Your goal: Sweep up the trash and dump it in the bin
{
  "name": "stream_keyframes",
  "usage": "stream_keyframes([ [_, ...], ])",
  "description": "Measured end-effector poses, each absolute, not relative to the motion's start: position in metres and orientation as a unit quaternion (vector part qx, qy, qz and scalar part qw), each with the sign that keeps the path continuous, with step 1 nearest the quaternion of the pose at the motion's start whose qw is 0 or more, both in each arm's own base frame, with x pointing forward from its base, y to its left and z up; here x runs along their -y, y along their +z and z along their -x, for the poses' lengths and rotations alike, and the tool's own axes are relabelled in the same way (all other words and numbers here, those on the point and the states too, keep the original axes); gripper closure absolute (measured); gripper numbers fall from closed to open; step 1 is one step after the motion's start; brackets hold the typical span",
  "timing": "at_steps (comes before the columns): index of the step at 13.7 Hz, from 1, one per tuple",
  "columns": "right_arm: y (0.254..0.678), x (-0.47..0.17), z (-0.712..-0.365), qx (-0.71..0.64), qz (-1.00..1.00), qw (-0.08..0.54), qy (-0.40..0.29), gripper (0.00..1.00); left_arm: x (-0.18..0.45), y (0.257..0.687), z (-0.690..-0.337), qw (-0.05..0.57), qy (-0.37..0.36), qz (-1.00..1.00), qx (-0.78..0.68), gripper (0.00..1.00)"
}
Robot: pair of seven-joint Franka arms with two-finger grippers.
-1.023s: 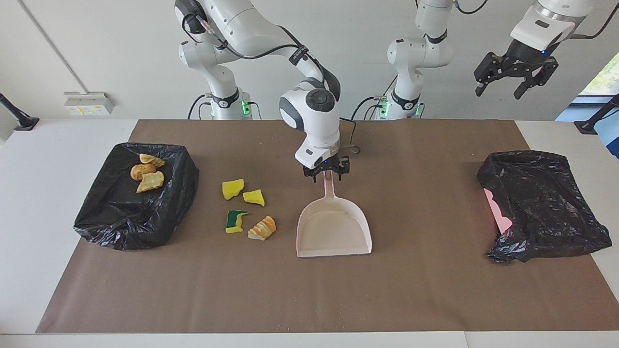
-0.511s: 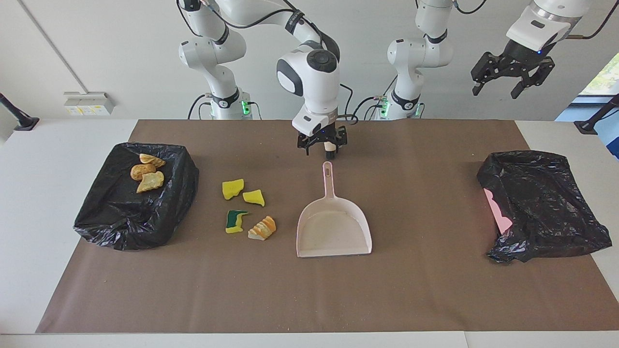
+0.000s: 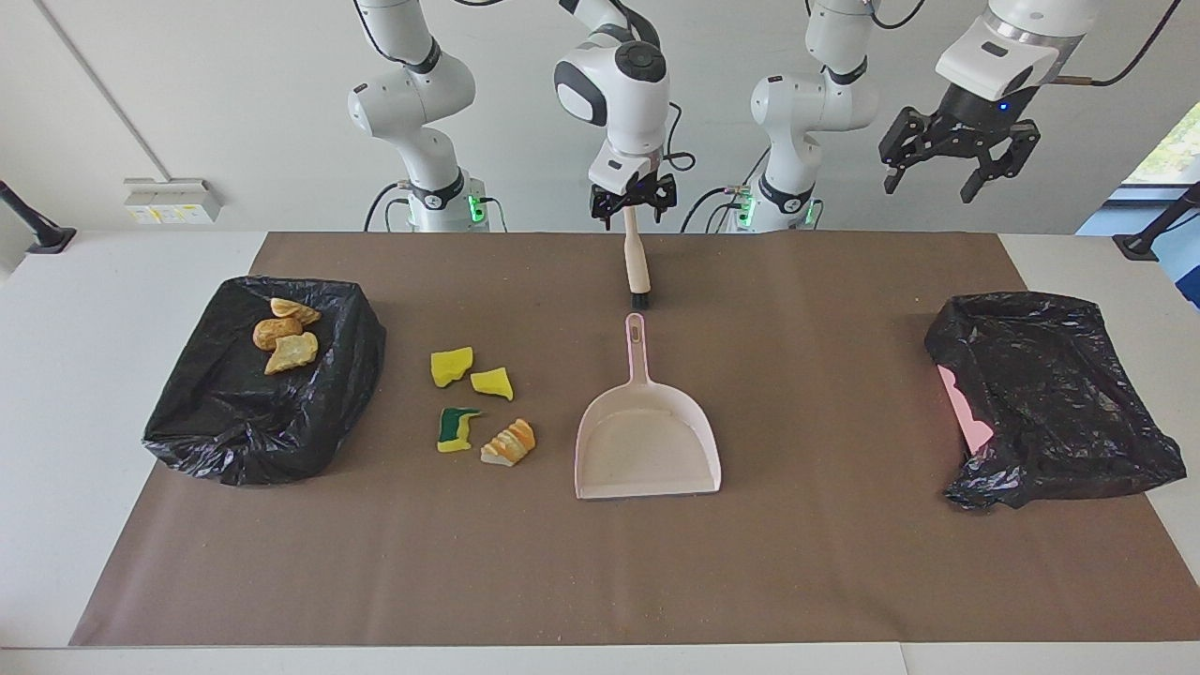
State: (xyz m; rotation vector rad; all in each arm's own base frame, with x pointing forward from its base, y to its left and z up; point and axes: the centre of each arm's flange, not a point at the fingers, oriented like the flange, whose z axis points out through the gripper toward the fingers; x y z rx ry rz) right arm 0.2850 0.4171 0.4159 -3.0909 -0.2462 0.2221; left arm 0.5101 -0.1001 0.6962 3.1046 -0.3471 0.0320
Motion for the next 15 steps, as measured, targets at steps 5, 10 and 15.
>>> stream_keyframes([
  [5, 0.382, -0.414, -0.225, 0.11, 0.992, 0.012, 0.068, 0.0, 0.229, 0.607, -0.512, 0.017, 0.021, -0.993, 0.114, 0.0],
  [10, 0.356, -0.425, -0.202, 0.116, 0.991, 0.01, 0.07, 0.0, 0.318, 0.512, -0.506, 0.021, 0.011, -0.995, 0.097, 0.0],
  [15, 0.339, -0.421, -0.184, 0.117, 0.99, -0.008, 0.081, 0.0, 0.395, 0.402, -0.492, 0.027, 0.007, -0.996, 0.09, 0.0],
])
